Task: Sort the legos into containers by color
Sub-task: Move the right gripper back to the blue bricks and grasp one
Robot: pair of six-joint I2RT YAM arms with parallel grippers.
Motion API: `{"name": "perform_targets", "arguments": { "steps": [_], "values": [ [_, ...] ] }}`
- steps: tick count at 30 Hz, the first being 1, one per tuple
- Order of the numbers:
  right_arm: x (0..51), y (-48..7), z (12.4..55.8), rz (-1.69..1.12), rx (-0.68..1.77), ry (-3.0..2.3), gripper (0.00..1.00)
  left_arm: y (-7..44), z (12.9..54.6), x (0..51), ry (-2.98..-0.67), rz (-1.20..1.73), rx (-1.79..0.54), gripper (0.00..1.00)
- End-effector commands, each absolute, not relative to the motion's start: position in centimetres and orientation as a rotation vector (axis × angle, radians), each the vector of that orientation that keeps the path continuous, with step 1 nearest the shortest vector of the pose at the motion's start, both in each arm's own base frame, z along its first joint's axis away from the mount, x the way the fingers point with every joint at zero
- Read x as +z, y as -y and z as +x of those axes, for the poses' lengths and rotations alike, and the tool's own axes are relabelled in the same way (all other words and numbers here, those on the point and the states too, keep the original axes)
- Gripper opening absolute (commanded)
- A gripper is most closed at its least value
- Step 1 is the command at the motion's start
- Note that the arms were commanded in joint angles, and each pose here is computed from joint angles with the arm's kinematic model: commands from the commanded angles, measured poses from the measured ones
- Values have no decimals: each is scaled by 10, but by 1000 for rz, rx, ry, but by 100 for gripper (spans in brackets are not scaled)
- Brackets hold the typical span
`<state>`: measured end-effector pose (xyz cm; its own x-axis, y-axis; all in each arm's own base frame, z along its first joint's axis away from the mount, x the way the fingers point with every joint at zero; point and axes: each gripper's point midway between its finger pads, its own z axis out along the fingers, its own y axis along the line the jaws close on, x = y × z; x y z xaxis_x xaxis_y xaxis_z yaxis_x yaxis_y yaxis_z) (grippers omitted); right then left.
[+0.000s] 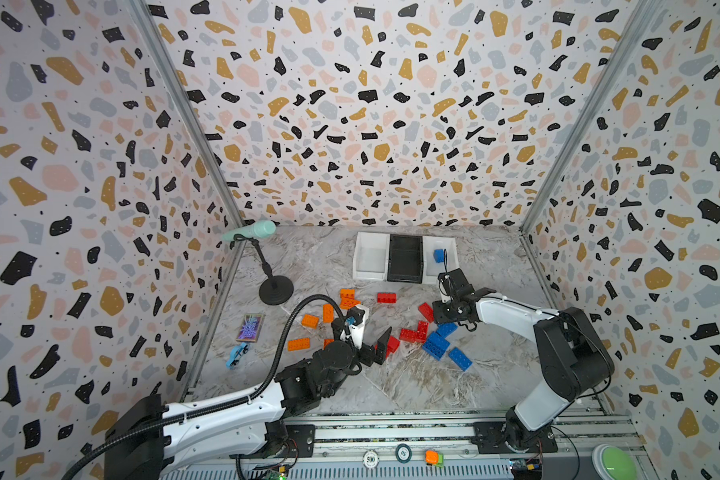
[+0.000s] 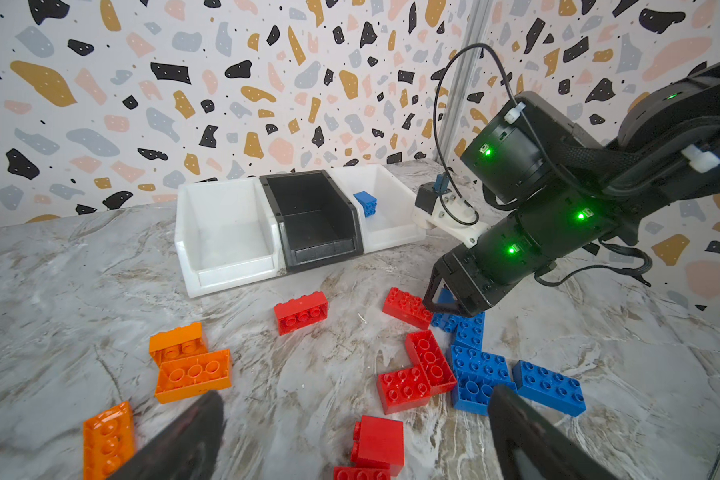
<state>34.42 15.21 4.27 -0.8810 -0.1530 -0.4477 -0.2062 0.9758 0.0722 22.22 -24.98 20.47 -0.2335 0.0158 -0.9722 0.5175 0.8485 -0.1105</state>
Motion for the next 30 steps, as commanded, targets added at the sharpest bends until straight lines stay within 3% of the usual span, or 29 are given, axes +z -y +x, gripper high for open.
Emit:
{"name": "perform_targets", "arguments": {
  "steps": [1,6,10,16,24,30],
  "values": [
    [44,-147,343,-272,167,-2667,52,254,227,223,-1723,382,-493,100],
    [39,-148,336,-304,177,-2691,52,260,230,222,-1726,398,-476,100],
    [41,-147,331,-309,184,-2692,60,262,231,223,-1724,400,-477,100],
    [43,-147,328,-308,199,-2680,60,261,231,223,-1722,397,-476,100],
    [48,-146,331,-298,184,-2673,41,254,229,227,-1714,380,-472,100],
    [89,-147,344,-270,182,-2593,38,252,230,228,-1710,379,-463,100]
  ]
}}
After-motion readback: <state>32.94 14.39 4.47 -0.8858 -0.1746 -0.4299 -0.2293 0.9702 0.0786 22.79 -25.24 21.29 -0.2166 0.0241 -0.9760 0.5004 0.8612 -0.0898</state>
